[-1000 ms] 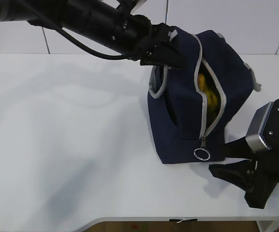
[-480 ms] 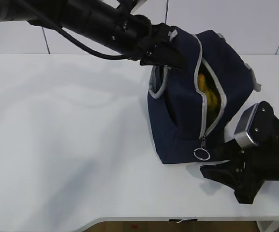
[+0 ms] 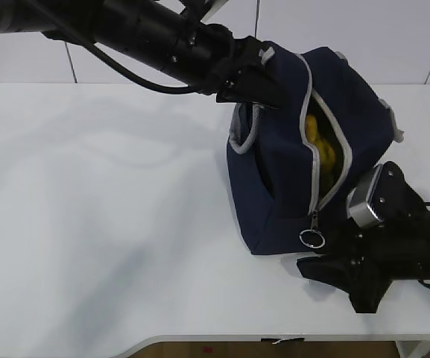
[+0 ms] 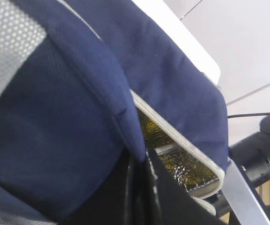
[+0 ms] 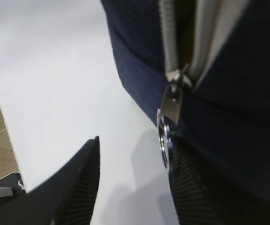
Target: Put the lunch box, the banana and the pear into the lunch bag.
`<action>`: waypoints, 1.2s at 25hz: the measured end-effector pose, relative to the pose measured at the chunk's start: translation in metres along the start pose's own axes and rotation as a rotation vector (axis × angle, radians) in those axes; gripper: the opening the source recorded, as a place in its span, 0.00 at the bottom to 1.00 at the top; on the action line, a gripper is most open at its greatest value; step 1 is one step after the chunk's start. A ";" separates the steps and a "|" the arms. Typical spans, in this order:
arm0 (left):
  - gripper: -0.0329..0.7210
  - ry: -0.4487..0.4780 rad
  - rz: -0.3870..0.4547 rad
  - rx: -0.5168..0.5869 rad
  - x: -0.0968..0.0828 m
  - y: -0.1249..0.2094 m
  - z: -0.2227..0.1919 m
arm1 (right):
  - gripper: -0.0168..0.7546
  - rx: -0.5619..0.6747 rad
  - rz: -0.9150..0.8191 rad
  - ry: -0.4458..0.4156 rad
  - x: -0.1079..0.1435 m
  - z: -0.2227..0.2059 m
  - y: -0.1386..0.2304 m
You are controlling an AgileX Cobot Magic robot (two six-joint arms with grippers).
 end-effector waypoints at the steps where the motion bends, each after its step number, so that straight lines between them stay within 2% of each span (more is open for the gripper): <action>1: 0.05 0.001 0.000 0.001 0.000 0.000 0.000 | 0.52 -0.004 -0.002 -0.005 -0.001 -0.002 0.000; 16: 0.05 0.009 0.000 0.008 -0.001 0.001 0.000 | 0.49 -0.037 0.000 -0.027 -0.006 -0.007 -0.006; 18: 0.05 0.009 0.000 0.008 -0.001 0.001 0.000 | 0.45 -0.037 0.000 -0.027 -0.006 -0.007 -0.006; 25: 0.05 0.009 0.000 0.008 -0.001 0.001 0.000 | 0.21 -0.037 0.000 -0.027 -0.006 -0.007 -0.006; 30: 0.05 0.009 0.000 0.008 -0.001 0.001 0.000 | 0.14 -0.035 0.000 -0.025 -0.006 -0.007 -0.006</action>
Point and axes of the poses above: a point on each arm's last joint axis where the gripper is mounted, z pointing back along that axis away from the gripper, x along the wrist's bending axis when the last joint is at zero, y = z × x, the point moved 4 cm from there along -z, pointing out along that axis toward the gripper, and after that the axes turned 2 degrees about -z, right-handed, at the moved point
